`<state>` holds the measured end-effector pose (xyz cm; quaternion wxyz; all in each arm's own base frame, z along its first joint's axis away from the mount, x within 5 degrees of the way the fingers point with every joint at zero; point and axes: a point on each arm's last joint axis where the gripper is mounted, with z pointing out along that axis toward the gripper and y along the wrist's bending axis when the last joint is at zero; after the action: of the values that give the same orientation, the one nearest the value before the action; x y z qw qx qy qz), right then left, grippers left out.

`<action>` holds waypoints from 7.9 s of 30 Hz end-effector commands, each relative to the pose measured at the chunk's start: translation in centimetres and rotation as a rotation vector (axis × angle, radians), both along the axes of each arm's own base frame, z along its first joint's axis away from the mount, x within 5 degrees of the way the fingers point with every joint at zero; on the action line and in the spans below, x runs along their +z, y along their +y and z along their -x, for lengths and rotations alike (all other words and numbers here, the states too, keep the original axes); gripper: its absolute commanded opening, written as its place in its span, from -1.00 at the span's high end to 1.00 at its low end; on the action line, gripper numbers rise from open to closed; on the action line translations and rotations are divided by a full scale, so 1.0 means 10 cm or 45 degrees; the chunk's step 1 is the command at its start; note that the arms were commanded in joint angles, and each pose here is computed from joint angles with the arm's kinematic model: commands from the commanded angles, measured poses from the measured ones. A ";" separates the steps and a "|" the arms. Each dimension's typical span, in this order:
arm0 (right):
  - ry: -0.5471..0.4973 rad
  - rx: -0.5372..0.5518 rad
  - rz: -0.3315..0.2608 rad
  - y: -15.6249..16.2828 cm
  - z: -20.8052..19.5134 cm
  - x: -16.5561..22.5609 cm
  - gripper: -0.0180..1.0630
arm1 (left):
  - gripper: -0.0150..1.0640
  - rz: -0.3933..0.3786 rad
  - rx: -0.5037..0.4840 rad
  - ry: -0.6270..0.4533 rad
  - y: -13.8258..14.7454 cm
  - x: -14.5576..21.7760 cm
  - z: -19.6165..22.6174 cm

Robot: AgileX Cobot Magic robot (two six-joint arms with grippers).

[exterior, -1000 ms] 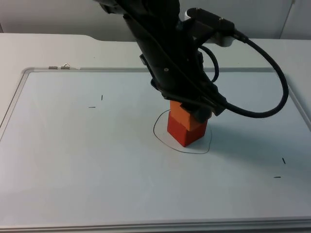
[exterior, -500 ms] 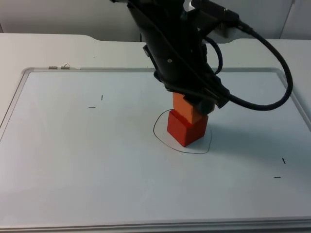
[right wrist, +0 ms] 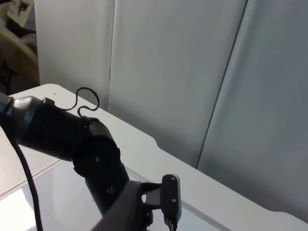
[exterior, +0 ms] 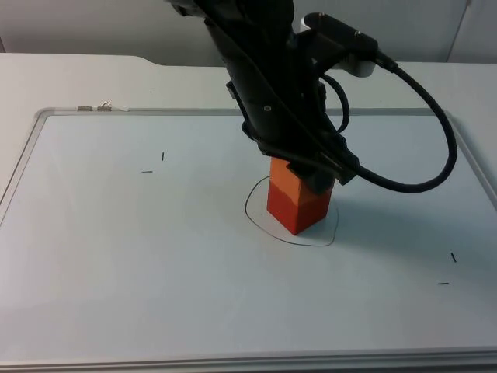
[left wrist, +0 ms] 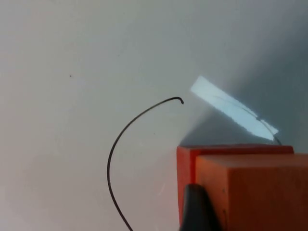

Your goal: Pick up one cube with the left hand and another cube with the right hand. First place the cube in the right hand at the target position, then stack the cube in the left hand on top.

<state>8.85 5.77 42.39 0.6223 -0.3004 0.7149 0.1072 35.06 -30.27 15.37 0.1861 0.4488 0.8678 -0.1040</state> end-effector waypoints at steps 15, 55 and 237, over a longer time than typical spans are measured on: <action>0.013 -0.005 -0.028 0.00 0.00 -0.01 -0.89 | -0.97 0.017 0.034 0.041 -0.03 0.12 0.01; 0.038 0.006 0.045 -0.01 0.01 -0.05 -0.89 | -0.97 0.418 -0.025 -0.466 2.08 2.44 2.58; 0.428 -0.702 -0.146 -0.58 0.95 -1.46 -0.97 | -0.97 0.525 0.655 -0.676 3.04 1.26 3.58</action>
<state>-0.76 -0.08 27.94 0.5136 -0.0422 0.8566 0.0253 -0.68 0.27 27.93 0.5019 0.2041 0.8329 -0.1129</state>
